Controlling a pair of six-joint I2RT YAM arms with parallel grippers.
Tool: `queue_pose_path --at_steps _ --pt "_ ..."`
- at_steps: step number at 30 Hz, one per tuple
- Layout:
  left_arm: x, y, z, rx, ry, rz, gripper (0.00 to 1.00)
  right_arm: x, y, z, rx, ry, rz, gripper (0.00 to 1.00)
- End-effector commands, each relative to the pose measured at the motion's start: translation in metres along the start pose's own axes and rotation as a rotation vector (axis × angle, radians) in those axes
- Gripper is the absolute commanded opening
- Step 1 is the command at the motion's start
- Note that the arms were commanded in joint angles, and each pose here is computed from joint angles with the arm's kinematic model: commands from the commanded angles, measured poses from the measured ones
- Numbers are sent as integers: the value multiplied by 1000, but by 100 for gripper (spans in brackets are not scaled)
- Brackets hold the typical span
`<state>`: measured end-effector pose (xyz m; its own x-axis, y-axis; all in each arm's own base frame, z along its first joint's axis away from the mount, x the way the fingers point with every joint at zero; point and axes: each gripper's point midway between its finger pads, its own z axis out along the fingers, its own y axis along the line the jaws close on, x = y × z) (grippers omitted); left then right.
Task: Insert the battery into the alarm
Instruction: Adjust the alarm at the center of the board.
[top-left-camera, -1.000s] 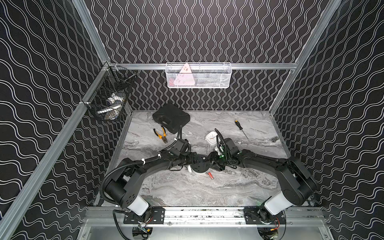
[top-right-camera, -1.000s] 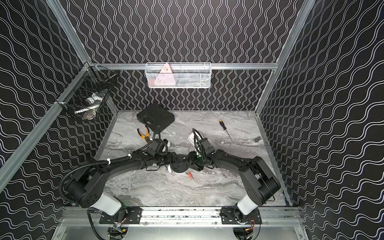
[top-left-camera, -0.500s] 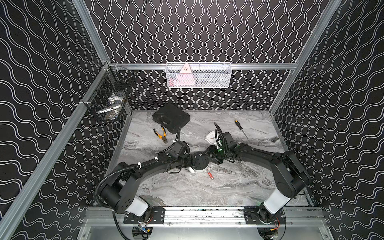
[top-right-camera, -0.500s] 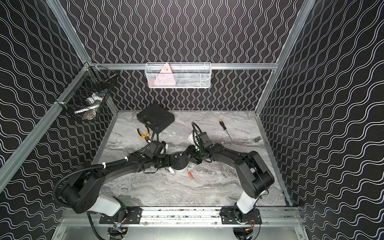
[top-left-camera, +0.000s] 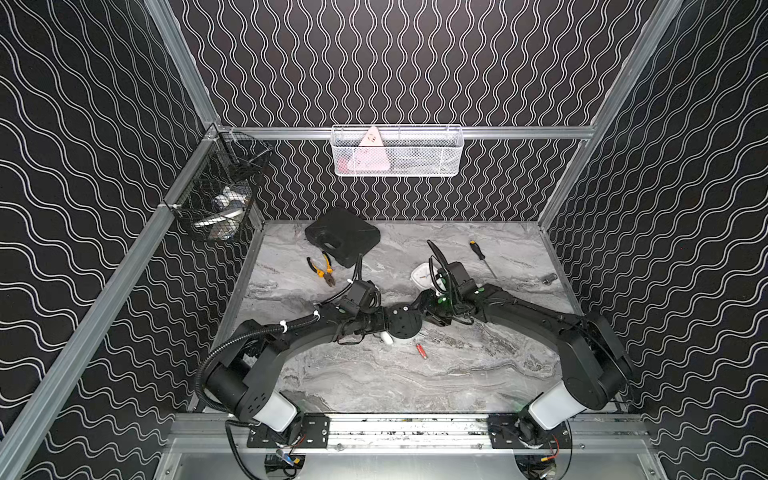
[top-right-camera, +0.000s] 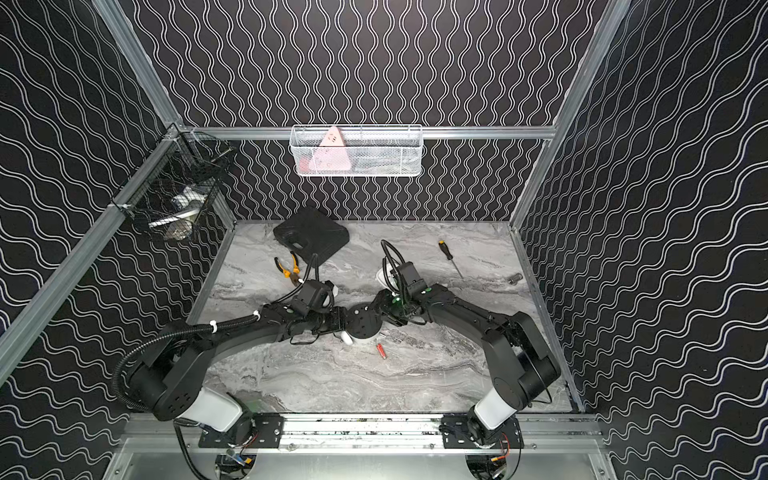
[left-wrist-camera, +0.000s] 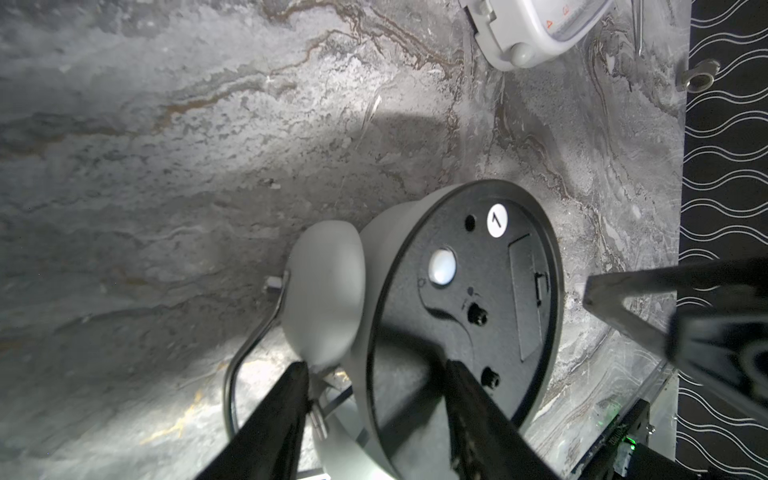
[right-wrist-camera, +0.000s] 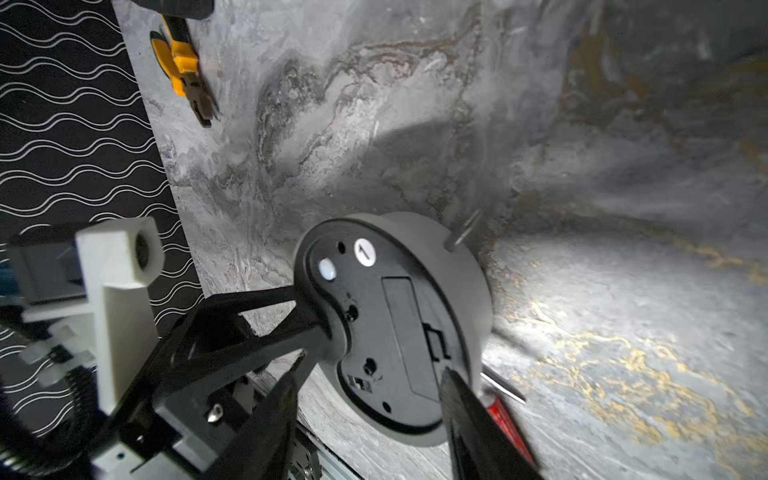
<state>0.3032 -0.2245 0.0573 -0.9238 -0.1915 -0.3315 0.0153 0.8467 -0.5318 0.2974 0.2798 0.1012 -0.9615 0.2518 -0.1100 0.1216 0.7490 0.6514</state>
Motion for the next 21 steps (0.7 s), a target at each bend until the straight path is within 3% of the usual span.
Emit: queue_pose_path --at_steps 1,12,21 --pt "12 23 3 -104 43 -2 53 -3 -7 -1 60 -18 -43 54" --pt "14 28 2 -131 61 48 50 -3 -26 19 170 56 -104 52" --pt "16 32 1 -157 73 48 50 -8 -34 12 274 63 -186 52"
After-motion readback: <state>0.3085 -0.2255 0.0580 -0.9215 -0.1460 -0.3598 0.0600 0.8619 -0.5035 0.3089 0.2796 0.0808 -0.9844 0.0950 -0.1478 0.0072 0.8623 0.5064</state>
